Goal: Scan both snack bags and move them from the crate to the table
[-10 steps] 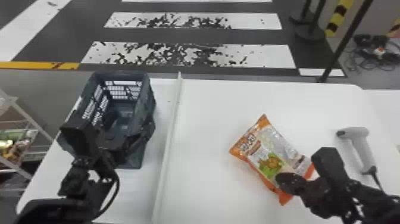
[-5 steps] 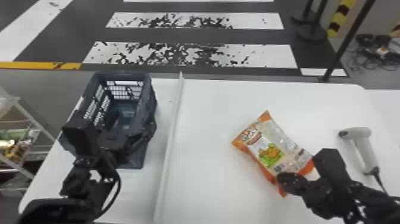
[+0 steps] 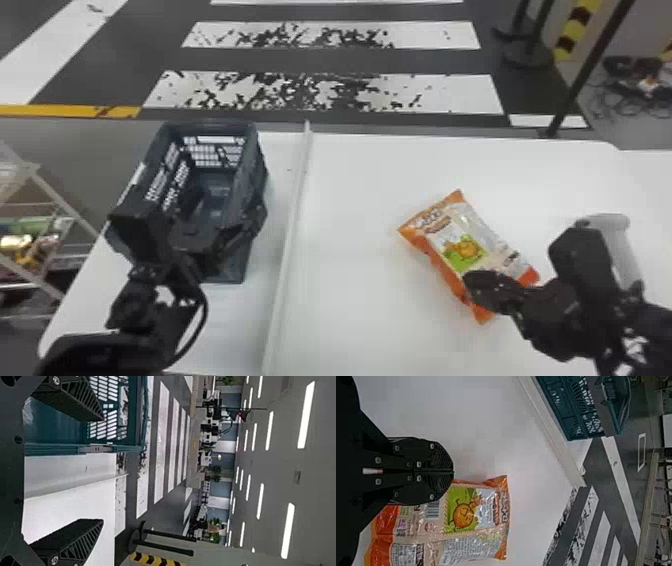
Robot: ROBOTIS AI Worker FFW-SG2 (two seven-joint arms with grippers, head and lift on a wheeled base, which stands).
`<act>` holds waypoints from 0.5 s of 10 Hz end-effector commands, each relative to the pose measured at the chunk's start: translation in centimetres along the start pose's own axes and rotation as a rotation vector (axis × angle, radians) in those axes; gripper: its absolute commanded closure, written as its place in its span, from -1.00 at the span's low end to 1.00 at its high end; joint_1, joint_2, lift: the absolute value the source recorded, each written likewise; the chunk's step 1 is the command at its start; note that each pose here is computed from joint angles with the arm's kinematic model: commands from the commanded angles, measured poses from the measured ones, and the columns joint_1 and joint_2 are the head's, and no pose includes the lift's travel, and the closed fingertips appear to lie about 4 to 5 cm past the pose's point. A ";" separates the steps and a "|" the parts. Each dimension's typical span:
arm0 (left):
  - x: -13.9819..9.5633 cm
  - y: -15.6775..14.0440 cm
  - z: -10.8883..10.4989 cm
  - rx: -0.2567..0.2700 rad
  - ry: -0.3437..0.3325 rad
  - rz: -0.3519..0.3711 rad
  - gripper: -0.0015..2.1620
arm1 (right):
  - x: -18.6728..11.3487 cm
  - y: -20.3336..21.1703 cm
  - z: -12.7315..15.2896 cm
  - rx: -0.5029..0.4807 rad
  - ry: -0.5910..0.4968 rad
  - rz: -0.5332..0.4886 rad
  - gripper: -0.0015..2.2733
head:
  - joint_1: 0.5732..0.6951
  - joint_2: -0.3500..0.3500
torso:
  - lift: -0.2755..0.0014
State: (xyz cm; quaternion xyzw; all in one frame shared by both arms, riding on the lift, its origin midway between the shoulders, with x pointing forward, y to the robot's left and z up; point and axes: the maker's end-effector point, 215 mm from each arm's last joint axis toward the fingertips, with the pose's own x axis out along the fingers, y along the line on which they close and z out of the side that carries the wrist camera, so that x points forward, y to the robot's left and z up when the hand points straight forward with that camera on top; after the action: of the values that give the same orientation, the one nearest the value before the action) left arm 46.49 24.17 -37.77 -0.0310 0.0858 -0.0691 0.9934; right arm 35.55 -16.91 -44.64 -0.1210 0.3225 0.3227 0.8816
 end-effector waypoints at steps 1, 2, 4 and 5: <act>0.0 -0.1 0.2 0.000 -0.003 -0.002 -0.92 | 2.0 1.7 0.8 -0.018 -0.006 0.044 0.98 | 1.00 0.28 | 0.36; 0.0 -0.1 0.3 0.001 -0.004 -0.001 -0.92 | 3.3 2.3 1.3 -0.033 -0.015 0.067 0.98 | 1.00 0.32 | 0.36; 0.0 -0.3 0.4 0.000 -0.004 -0.006 -0.92 | 5.5 2.6 2.2 -0.061 -0.045 0.082 0.98 | 1.00 0.43 | 0.36; 0.0 -0.5 0.5 0.003 -0.005 -0.010 -0.92 | 6.8 2.2 2.4 -0.067 -0.046 0.078 0.98 | 1.00 0.46 | 0.36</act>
State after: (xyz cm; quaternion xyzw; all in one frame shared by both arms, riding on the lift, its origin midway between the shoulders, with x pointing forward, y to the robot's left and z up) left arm 46.50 23.79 -37.37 -0.0311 0.0841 -0.0730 0.9933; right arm 38.65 -11.24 -46.81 -0.1287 0.2965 0.3686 0.8716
